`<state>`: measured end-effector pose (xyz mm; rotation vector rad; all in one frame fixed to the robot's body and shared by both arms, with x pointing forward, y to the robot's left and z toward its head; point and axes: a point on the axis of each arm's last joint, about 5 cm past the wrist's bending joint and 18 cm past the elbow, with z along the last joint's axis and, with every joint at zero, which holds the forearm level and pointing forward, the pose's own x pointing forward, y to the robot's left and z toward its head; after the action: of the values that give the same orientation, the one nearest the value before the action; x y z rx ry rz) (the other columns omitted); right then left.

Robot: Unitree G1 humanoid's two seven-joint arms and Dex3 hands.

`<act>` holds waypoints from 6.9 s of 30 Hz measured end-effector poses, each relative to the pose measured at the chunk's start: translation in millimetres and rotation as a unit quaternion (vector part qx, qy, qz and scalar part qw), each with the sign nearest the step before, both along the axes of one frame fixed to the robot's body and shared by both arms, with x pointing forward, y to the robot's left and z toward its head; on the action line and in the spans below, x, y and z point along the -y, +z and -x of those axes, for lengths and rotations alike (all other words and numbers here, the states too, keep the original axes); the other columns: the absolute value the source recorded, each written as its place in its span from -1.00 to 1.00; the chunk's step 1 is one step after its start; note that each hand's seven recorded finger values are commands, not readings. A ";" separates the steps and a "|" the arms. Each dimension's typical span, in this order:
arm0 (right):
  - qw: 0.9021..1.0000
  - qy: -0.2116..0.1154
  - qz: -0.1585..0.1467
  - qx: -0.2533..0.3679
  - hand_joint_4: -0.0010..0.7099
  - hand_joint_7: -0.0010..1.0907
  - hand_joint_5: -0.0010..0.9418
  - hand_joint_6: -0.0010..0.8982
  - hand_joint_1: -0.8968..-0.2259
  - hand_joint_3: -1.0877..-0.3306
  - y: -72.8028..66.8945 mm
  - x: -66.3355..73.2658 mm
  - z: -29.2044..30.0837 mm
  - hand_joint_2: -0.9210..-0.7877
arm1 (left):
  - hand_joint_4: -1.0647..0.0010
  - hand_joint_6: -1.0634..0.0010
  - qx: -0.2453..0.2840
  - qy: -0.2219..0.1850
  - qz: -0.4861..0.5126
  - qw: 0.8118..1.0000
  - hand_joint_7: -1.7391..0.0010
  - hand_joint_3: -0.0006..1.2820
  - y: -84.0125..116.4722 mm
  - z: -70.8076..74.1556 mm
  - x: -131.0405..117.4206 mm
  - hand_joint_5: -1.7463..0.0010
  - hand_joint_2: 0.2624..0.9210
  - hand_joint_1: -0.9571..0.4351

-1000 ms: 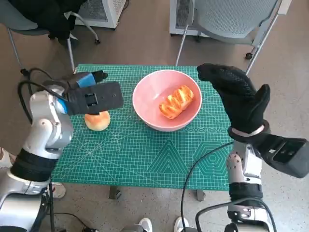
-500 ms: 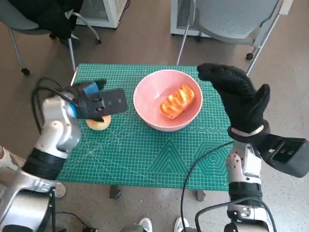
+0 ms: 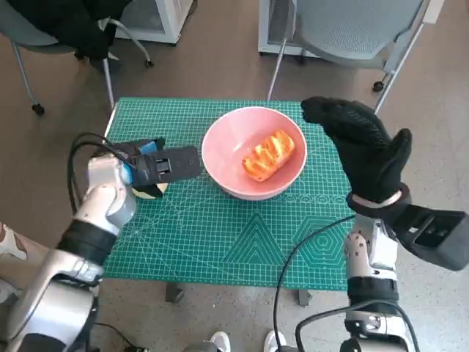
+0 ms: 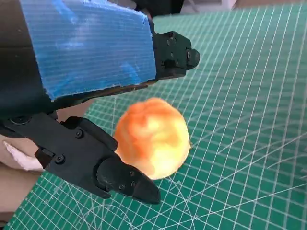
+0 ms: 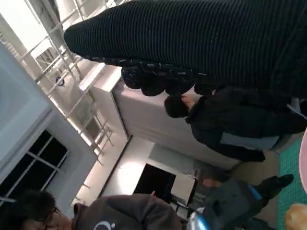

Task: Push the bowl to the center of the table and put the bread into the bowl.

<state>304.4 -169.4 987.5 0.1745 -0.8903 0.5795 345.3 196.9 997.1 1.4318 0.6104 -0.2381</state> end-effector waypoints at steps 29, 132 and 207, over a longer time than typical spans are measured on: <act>1.000 -0.010 0.008 -0.003 -0.73 -0.56 -0.99 -0.92 -0.43 -0.19 -2.3 6.7 2.6 -1.00 | 1.00 0.87 -0.054 0.022 -0.027 0.998 0.99 -0.99 -24.5 -8.2 -6.3 1.00 0.22 -0.12; 1.000 0.002 0.011 -0.007 -0.77 -0.61 -1.00 -0.91 -0.42 -0.23 0.5 4.9 3.2 -1.00 | -0.50 -0.24 0.397 -0.196 0.136 0.886 -0.37 -0.93 62.6 42.6 62.1 -0.13 0.94 0.38; 1.000 -0.013 0.006 0.008 -0.77 -0.61 -0.99 -0.93 -0.42 -0.22 3.2 0.1 10.0 -1.00 | 0.86 0.55 0.374 -0.206 0.434 0.793 0.93 -0.54 8.9 32.0 37.5 0.98 1.00 -0.62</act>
<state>294.4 -169.5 990.7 0.1477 -0.9026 0.5622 313.3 159.4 1006.0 0.6184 -0.4630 -0.2239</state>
